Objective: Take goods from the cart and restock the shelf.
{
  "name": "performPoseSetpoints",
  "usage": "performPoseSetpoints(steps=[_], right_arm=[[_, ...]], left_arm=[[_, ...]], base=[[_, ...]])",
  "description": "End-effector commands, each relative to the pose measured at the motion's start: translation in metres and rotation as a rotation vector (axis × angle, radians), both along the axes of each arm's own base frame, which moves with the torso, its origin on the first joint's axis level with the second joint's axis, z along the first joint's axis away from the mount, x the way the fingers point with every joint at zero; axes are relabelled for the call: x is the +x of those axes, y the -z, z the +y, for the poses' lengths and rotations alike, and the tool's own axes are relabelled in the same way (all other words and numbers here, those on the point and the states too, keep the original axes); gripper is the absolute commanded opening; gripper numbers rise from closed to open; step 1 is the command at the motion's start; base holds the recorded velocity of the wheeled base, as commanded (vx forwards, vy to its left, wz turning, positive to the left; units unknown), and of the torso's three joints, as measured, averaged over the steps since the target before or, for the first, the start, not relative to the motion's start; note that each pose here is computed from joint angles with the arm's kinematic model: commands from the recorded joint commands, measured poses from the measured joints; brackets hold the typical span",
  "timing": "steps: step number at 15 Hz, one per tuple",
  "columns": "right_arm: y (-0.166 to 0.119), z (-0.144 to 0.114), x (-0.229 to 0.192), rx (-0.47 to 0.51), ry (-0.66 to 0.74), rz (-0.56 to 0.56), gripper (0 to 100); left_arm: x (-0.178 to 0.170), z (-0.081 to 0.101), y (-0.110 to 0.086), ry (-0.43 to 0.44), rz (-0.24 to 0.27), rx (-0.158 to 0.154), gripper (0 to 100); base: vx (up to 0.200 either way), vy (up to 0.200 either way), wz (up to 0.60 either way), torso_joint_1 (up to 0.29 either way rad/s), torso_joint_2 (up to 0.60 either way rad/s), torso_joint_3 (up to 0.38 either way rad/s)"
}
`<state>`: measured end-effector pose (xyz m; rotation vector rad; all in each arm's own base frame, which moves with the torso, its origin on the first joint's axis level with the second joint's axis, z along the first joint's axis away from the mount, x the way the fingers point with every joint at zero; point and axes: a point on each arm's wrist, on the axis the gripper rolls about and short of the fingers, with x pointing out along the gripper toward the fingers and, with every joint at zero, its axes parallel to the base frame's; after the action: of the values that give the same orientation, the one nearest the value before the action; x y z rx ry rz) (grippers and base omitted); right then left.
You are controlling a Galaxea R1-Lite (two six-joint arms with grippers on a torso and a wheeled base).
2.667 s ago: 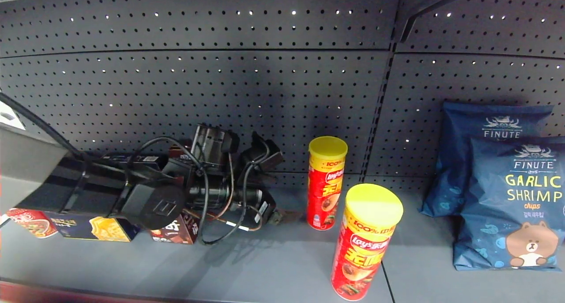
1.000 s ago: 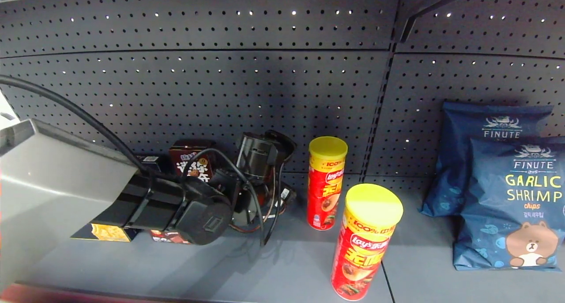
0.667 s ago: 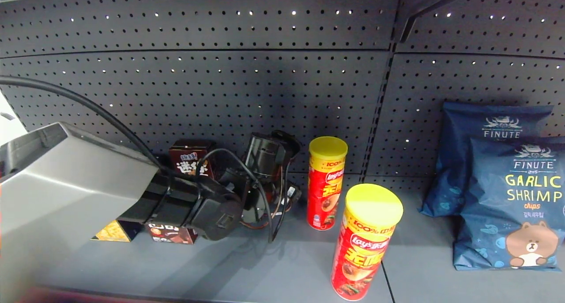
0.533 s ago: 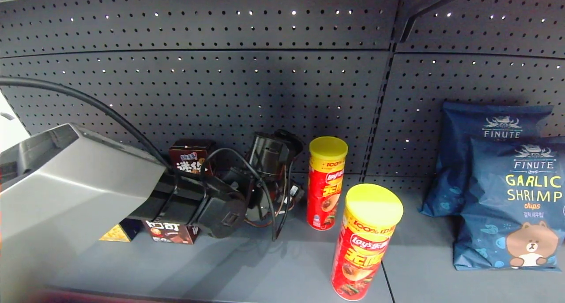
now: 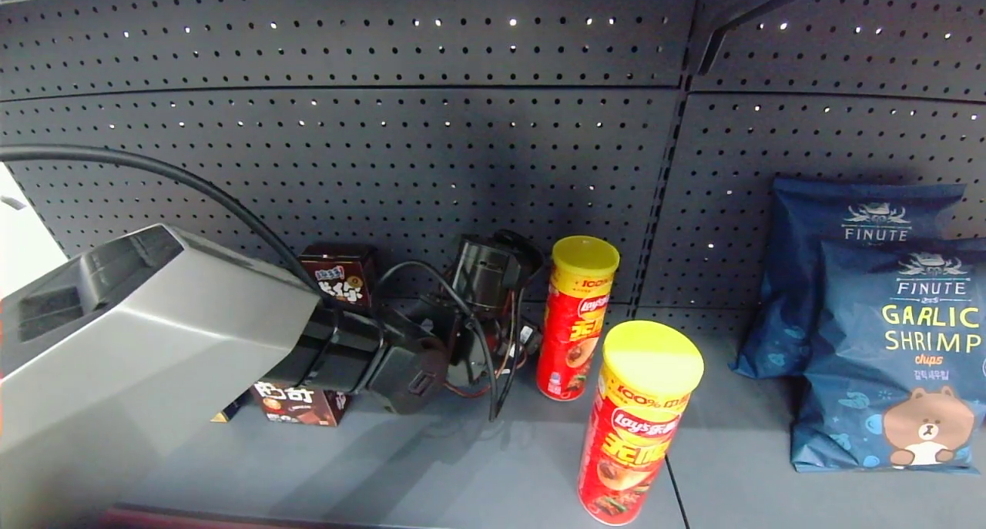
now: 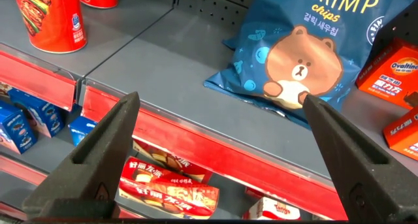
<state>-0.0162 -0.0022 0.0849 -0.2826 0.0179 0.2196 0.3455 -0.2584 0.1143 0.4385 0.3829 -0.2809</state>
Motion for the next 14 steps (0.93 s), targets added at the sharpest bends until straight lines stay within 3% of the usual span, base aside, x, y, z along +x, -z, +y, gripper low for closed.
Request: performPoseSetpoints(steps=[1,4,14], right_arm=[[0.000,0.000,0.000,-0.001,-0.001,0.001,100],[0.000,0.000,0.000,-0.001,-0.001,0.001,100],[0.000,0.000,0.000,-0.001,-0.001,0.001,100]], left_arm=[[0.000,-0.003,0.003,0.006,0.002,0.003,100],[-0.001,-0.004,0.006,0.007,0.010,0.009,100],[-0.007,0.020,0.013,-0.034,0.051,0.039,100]], base=[[0.000,0.000,0.00,0.000,0.00,0.000],[0.000,0.000,0.00,0.000,0.00,0.000],[0.000,0.000,0.00,0.000,0.00,0.000]])
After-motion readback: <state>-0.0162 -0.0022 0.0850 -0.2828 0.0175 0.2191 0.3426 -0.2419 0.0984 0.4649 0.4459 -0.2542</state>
